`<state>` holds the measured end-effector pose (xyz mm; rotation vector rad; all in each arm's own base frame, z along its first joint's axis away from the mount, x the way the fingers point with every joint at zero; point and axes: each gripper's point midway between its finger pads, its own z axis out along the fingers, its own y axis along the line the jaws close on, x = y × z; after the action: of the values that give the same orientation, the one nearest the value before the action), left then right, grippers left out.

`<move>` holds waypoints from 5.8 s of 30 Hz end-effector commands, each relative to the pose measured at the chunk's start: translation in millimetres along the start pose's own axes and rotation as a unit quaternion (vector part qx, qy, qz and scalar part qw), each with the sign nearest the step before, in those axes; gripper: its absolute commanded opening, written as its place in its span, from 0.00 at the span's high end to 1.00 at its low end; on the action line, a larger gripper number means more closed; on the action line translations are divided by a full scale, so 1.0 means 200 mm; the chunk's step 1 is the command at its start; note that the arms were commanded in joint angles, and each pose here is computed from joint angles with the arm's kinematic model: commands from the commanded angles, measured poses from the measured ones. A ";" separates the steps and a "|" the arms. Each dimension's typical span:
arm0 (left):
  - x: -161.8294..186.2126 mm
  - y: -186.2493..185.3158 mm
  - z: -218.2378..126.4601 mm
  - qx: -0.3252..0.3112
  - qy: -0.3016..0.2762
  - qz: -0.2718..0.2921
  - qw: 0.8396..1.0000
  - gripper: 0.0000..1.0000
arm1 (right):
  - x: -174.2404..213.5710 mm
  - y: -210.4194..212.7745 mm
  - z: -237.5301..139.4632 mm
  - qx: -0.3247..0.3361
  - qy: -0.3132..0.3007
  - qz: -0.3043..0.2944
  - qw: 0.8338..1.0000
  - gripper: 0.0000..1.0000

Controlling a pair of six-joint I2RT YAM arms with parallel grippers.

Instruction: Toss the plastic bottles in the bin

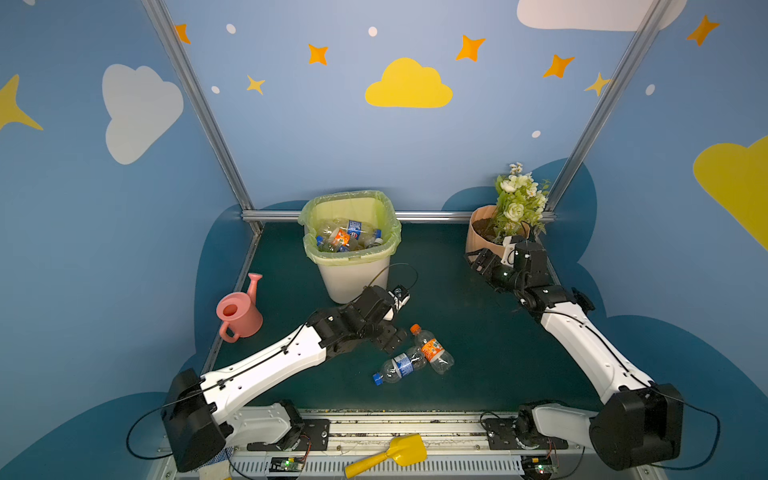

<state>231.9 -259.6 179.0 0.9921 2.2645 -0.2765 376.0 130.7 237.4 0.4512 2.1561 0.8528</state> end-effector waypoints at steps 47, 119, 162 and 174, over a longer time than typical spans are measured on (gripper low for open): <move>0.48 -0.37 0.51 0.090 0.304 0.126 0.940 0.29 | -0.01 -0.18 -0.09 0.007 -0.024 0.067 0.997 0.07; -1.23 1.09 -1.39 -0.228 -0.477 -0.140 0.837 0.00 | 0.05 -0.17 -0.13 -0.015 -0.008 0.076 0.997 0.07; 0.31 1.34 -1.17 -0.423 -0.329 -0.441 0.720 0.00 | 1.28 -0.20 -0.04 0.093 0.470 -0.363 0.799 0.10; 0.50 1.34 -0.99 -0.406 -0.293 -0.488 0.715 0.00 | 1.36 -0.31 0.02 0.166 0.493 -0.398 0.756 0.17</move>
<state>282.1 69.1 287.6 -0.7085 1.7478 0.0492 197.6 240.8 49.0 -0.9528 3.0366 0.2306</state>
